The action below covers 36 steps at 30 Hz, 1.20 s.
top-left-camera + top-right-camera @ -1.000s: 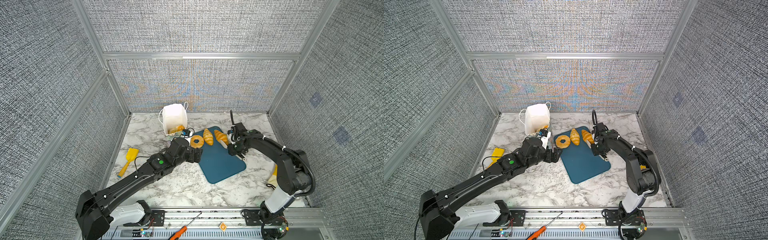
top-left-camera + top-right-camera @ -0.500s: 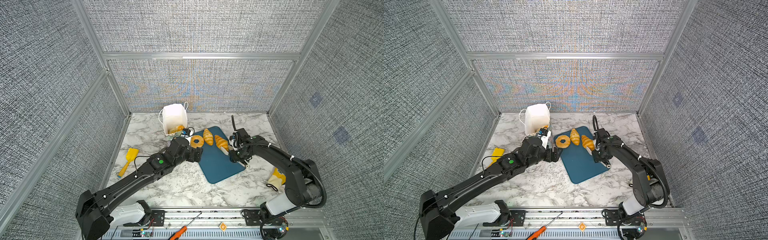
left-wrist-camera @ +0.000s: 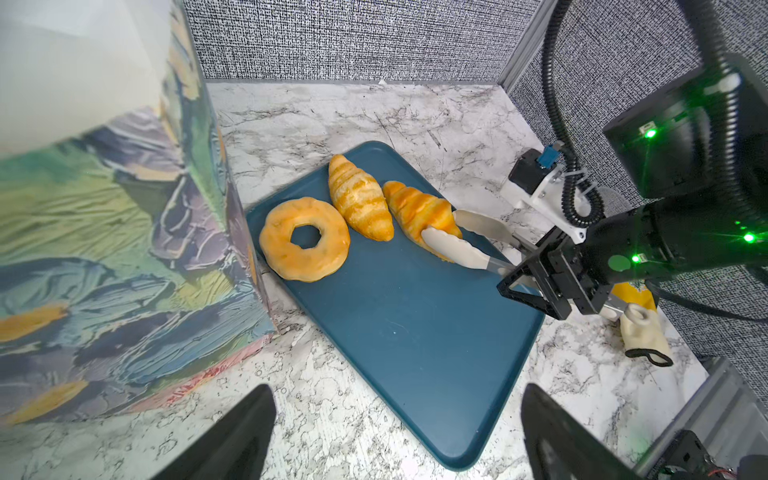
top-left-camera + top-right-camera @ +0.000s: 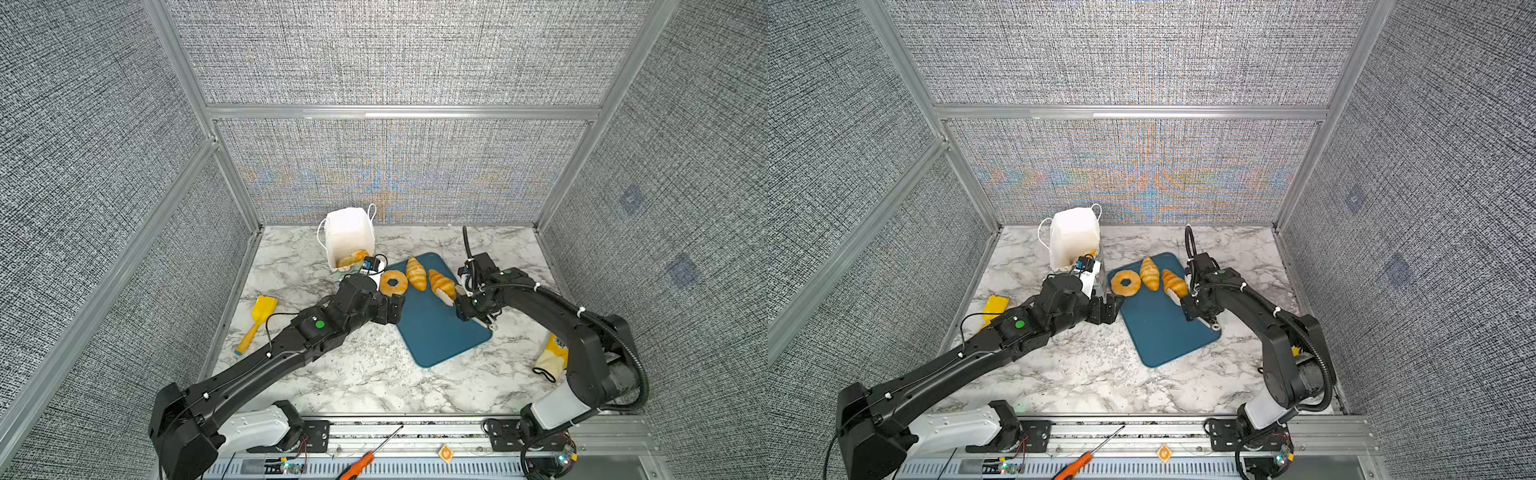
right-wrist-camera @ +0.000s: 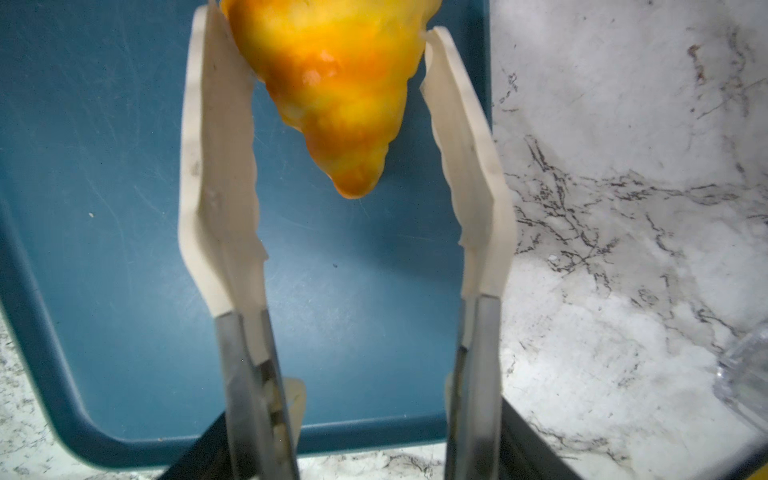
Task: Place the fake bread into the paper bag
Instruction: 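Lower the open tongs around the croissant farthest from the robot with the right gripper, then close the tongs on the croissant with the right gripper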
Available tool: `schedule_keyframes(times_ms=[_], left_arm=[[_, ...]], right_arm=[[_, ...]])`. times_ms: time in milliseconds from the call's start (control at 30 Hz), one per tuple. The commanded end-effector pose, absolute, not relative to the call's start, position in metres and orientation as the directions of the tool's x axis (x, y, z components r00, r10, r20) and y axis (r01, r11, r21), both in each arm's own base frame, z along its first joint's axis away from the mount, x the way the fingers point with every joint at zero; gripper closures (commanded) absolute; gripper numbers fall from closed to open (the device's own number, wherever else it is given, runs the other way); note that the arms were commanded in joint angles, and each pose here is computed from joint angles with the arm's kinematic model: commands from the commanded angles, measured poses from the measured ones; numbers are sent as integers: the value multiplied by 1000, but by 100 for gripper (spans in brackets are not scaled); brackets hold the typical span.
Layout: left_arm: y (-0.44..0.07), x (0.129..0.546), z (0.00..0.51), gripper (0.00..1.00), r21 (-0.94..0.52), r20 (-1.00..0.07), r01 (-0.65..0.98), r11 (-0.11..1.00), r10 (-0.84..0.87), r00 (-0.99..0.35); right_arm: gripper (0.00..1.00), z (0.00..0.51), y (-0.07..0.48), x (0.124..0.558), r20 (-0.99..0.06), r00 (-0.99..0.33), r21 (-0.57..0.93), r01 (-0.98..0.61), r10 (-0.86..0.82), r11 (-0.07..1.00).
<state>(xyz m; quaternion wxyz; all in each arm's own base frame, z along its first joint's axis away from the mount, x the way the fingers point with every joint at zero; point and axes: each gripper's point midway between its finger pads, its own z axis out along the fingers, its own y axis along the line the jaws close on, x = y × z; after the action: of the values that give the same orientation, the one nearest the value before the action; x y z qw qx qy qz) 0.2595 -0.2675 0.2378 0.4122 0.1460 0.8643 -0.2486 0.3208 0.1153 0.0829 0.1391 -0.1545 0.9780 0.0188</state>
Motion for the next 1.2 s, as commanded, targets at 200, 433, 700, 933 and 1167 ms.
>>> schedule_keyframes(times_ms=[200,433,700,933,1167], left_arm=[[-266,260,239,6,-304,-786,453,838,48,-616],[-264,259,238,6,-303,-784,447,842,47,-619],[-262,259,236,6,-297,-782,439,848,48,-622],[-259,259,236,6,-292,-783,433,853,47,-621],[-256,258,236,5,-288,-785,428,857,44,-618]], right_arm=[[28,82,119,331,-282,-899,-21,-345,-336,939],[27,76,118,341,-265,-906,-49,-331,-331,943],[27,73,121,351,-253,-914,-54,-315,-318,948],[42,71,122,349,-229,-912,-60,-335,-339,940],[63,79,130,342,-246,-898,-14,-372,-364,928]])
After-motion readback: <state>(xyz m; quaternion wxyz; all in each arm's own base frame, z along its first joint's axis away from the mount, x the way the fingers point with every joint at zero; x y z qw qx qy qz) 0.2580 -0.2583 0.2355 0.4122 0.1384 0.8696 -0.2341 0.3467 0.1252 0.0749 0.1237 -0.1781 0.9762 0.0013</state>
